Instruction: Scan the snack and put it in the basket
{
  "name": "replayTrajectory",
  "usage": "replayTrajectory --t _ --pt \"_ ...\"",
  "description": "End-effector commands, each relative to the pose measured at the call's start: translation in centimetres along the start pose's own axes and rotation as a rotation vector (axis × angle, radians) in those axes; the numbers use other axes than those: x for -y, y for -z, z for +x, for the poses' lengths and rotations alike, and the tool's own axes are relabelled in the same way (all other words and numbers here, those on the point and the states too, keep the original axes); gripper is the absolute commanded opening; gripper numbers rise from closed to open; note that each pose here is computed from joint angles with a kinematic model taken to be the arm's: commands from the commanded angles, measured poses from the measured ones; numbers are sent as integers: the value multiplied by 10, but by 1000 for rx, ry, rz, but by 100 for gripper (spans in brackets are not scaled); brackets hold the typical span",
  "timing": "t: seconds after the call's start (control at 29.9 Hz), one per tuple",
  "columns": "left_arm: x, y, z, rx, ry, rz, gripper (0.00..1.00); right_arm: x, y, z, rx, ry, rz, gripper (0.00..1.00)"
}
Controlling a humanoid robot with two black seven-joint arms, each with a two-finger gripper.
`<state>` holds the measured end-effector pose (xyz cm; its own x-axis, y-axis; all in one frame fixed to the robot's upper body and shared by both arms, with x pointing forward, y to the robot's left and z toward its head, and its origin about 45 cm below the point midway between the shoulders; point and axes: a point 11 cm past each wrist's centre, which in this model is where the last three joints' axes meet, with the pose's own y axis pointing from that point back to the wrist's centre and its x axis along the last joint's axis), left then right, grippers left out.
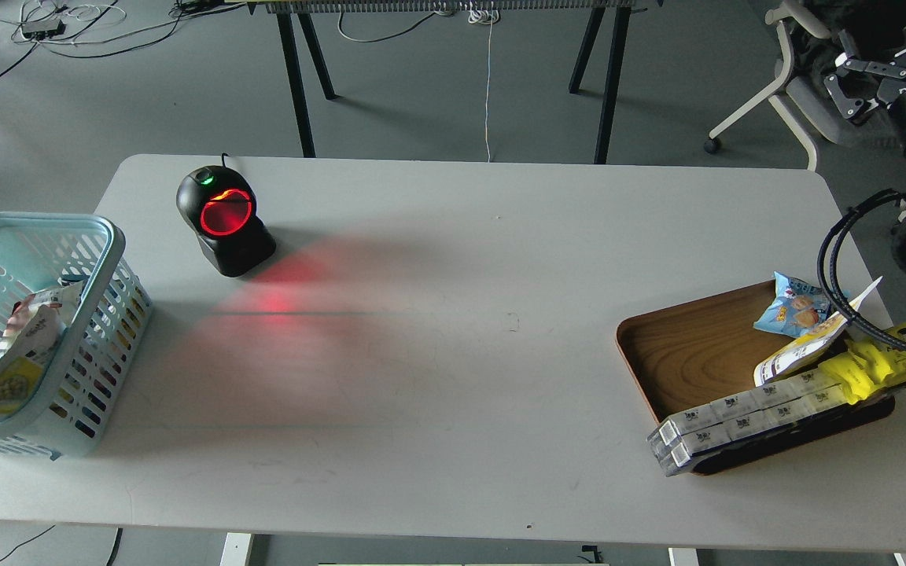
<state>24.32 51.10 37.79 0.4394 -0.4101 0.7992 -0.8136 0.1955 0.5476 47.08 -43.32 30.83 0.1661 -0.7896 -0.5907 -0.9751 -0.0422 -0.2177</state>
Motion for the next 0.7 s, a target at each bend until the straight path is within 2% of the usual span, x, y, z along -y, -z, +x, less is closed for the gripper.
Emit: replayTrajectory --t 0.0,0.1,0.4,0.57,0.67 --pt "2 6 33 -287 -203 7 96 2 4 -2 -3 4 6 99" --pt "19 6 53 -493 -330 -40 99 3 5 -3 -5 8 8 99" --pt "80 6 117 -985 -626 -225 99 10 16 -10 -12 23 25 99" --pt "112 21 136 -1259 -682 -349 99 13 24 -4 -19 -7 59 99" --pt "137 24 144 -1386 -662 -461 99 17 13 -9 29 -6 74 99"
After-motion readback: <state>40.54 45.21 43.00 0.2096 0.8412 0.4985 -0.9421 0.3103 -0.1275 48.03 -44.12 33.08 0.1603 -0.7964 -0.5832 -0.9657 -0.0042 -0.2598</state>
